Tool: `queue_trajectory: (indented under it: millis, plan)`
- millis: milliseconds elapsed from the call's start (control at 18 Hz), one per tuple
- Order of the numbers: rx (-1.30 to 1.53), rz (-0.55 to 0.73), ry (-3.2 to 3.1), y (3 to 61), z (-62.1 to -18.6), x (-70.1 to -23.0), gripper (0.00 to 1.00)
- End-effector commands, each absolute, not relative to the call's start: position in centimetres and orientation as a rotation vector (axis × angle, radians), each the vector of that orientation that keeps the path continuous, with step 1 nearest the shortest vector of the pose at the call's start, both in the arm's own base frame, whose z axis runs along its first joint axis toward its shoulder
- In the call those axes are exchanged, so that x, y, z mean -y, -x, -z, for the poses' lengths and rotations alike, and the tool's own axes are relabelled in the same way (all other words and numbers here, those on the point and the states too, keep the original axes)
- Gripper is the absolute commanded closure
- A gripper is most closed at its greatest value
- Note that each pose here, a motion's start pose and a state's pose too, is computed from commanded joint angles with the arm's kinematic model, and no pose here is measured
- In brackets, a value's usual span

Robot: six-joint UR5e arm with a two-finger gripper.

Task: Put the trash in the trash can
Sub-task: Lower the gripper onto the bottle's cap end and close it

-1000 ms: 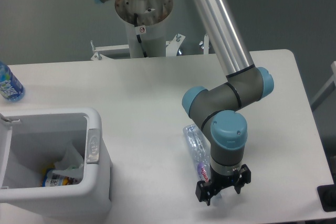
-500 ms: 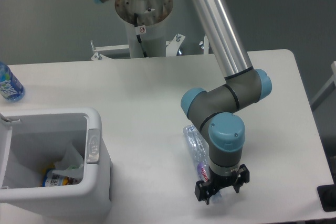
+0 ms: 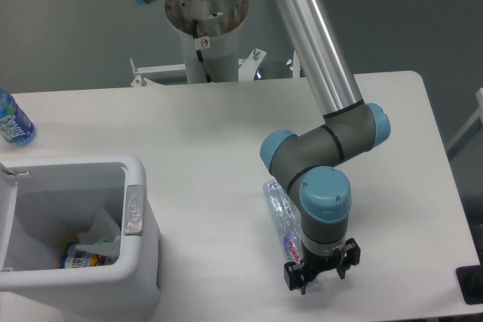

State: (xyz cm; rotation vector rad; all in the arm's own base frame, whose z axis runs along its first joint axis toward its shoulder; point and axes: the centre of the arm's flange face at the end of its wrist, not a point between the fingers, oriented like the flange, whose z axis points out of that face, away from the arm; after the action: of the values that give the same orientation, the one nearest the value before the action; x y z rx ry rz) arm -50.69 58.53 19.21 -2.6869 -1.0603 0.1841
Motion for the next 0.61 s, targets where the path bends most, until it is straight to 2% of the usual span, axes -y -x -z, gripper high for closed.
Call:
queue_trajectory:
  millis: [222,389,556,611]
  plan:
    - [1.061,-0.183,2.688,50.65,-19.24,-58.5,0.28]
    - [1.056,-0.18,2.693,50.28,-19.14,-58.64,0.46]
    - [1.048,-0.179,2.697,49.87,-19.21,-58.76,0.49]
    - [1.049,-0.18,2.699,49.87,-19.19,-58.74,0.54]
